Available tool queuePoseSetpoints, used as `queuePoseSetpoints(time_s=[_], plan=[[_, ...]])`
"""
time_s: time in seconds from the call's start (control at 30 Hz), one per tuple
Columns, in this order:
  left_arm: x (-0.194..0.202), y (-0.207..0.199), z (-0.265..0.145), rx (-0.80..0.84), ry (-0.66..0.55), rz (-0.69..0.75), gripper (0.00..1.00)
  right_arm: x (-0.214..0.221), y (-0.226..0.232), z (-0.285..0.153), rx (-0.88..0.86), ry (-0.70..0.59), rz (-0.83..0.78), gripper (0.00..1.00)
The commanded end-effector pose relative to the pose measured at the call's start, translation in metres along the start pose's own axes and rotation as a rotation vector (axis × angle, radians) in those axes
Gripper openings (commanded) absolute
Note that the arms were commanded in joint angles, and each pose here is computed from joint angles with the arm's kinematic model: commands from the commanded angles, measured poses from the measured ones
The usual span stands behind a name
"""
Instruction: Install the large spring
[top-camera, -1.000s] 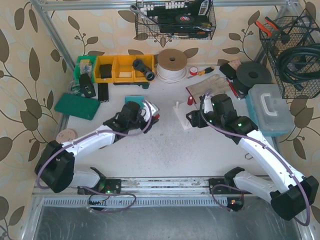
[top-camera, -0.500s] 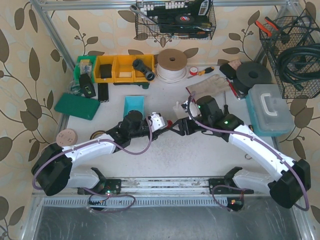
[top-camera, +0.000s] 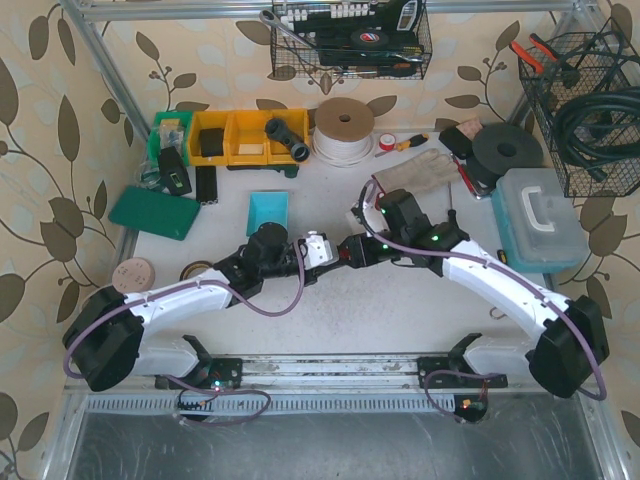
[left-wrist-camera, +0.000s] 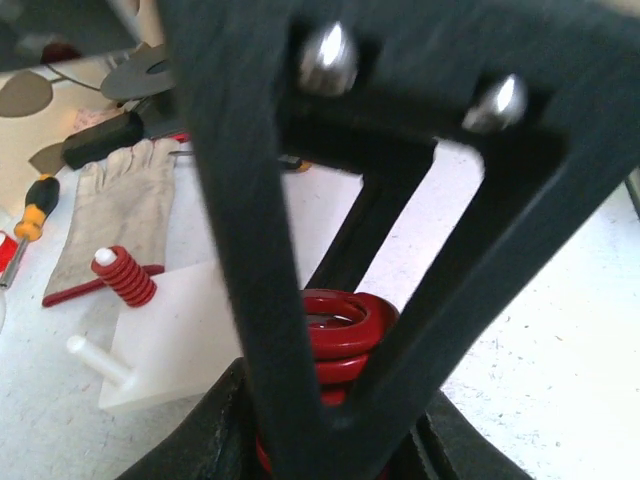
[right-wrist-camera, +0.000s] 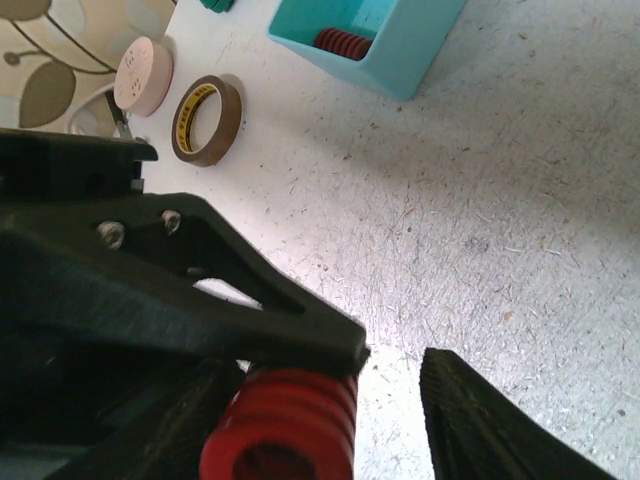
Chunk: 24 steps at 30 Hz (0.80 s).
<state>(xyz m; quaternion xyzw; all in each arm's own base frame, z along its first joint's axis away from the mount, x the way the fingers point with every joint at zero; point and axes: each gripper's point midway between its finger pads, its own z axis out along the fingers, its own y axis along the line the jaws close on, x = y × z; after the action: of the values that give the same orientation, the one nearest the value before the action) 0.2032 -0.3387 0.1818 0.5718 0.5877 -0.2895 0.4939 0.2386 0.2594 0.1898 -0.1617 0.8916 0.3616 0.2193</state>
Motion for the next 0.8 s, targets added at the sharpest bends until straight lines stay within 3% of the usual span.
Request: queuePoseSetpoints(time_s=[0.0, 0.17, 0.3, 0.33, 0.4, 0.5, 0.6, 0.77], plan=[[-0.047, -0.002, -0.008, 0.012, -0.141, 0.097, 0.02, -0.008, 0.01, 0.008, -0.022, -0.003, -0.016, 0.51], [-0.044, -0.003, -0.005, 0.003, -0.13, 0.106, 0.02, -0.009, 0.012, 0.011, -0.029, 0.0, -0.019, 0.43], [-0.034, 0.012, -0.003, -0.078, -0.078, 0.075, 0.04, -0.009, 0.007, 0.006, 0.018, -0.006, -0.032, 0.16], [-0.031, 0.017, -0.003, -0.103, -0.061, 0.062, 0.11, -0.01, 0.004, 0.004, 0.038, -0.013, -0.038, 0.1], [-0.023, 0.025, -0.003, -0.152, -0.031, 0.036, 0.35, -0.015, 0.001, 0.0, 0.072, -0.026, -0.051, 0.0], [-0.011, 0.032, -0.005, -0.207, 0.008, -0.001, 0.64, -0.027, -0.006, -0.01, 0.153, -0.062, -0.075, 0.0], [0.004, 0.043, -0.012, -0.291, 0.068, -0.052, 0.75, -0.044, -0.019, -0.02, 0.27, -0.1, -0.11, 0.0], [0.032, 0.064, -0.031, -0.457, 0.183, -0.154, 0.8, -0.075, -0.047, -0.03, 0.468, -0.142, -0.155, 0.0]])
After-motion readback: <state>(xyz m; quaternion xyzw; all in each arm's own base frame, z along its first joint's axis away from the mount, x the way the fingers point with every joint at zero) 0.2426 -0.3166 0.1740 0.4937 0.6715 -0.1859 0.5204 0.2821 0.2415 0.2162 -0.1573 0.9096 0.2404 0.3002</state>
